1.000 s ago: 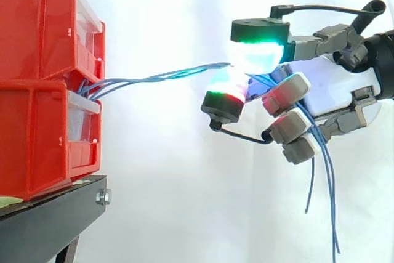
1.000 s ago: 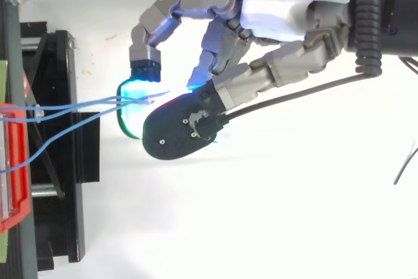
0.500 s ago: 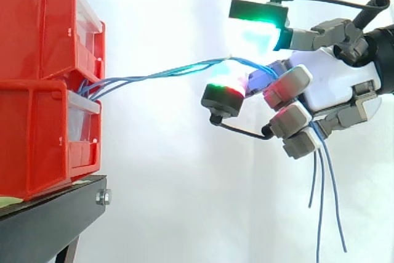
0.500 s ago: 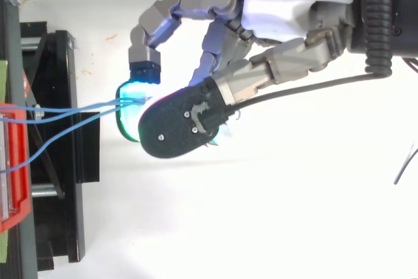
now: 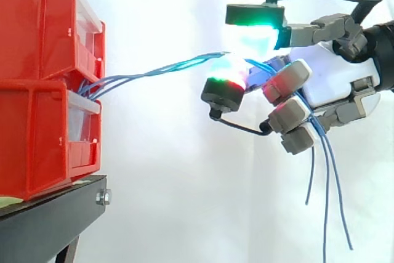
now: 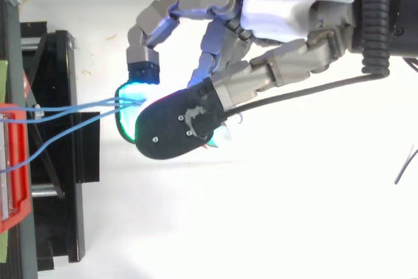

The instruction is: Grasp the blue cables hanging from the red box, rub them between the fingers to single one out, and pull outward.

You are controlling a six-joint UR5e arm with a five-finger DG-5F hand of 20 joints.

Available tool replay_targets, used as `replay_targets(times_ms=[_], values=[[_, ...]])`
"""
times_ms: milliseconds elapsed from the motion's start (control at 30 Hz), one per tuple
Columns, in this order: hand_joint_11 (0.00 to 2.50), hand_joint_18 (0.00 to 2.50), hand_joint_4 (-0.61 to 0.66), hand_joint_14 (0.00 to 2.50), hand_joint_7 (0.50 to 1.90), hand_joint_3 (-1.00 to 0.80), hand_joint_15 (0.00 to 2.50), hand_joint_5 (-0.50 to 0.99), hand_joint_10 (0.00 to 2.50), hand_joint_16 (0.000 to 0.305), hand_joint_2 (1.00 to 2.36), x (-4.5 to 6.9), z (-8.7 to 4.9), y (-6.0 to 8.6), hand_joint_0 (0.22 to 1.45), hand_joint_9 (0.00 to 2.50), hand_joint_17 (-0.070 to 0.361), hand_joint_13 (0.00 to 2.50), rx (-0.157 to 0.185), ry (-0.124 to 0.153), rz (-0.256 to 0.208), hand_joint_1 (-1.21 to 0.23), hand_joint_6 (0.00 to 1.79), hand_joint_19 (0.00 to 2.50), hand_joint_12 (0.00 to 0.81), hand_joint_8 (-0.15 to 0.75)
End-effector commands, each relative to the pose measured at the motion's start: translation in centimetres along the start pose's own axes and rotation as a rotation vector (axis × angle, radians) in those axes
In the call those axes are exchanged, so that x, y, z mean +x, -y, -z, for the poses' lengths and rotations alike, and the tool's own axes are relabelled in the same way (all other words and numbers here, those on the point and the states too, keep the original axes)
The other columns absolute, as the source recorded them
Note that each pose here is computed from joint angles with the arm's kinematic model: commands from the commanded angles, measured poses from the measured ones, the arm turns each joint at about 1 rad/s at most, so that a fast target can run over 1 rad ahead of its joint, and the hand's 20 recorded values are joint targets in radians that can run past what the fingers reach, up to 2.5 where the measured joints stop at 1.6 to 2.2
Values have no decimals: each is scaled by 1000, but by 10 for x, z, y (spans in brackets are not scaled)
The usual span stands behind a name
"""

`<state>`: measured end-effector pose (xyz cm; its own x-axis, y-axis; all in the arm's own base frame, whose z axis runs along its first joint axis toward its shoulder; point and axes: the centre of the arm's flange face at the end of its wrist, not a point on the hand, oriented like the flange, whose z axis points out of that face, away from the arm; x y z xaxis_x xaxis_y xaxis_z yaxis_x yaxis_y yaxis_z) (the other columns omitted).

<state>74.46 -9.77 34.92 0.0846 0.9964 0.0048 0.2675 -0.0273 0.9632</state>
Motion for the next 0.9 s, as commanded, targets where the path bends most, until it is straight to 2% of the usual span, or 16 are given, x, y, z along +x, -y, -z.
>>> replay_targets(times_ms=[0, 200, 333, 400, 533, 667, 867], values=[[1097, 983, 15, 29, 1019, -174, 837, -147, 24, 56, 1015, 0, 0, 0, 648, 1326, 126, 1176, 1, 0, 0, -847, 892, 866, 386, 308], [1104, 955, -27, 31, 1023, -287, 834, -160, 26, 53, 1014, -1, 0, 0, 718, 1278, 119, 1135, 4, 2, 0, -899, 911, 844, 366, 290], [1092, 943, 6, 31, 937, -495, 829, -161, 24, 52, 1000, 0, 0, 0, 749, 1255, 118, 1120, 2, 1, 0, -882, 905, 834, 365, 292], [1084, 941, 36, 30, 932, -500, 833, -161, 25, 52, 1000, -1, 1, -3, 740, 1255, 118, 1119, -1, 2, -1, -881, 897, 832, 366, 289], [1093, 936, 88, 31, 971, -500, 837, -144, 25, 52, 1000, 0, 0, -2, 658, 1296, 117, 1132, 1, 0, 0, -840, 889, 846, 365, 291], [1086, 951, 72, 28, 958, -500, 849, -136, 24, 54, 1000, -1, 0, -3, 538, 1333, 122, 1161, -5, 0, -1, -718, 887, 878, 375, 300], [1077, 972, 68, 28, 920, -500, 849, -135, 24, 58, 1000, 0, 0, -3, 496, 1355, 131, 1177, -7, -1, -1, -603, 877, 882, 394, 319]])
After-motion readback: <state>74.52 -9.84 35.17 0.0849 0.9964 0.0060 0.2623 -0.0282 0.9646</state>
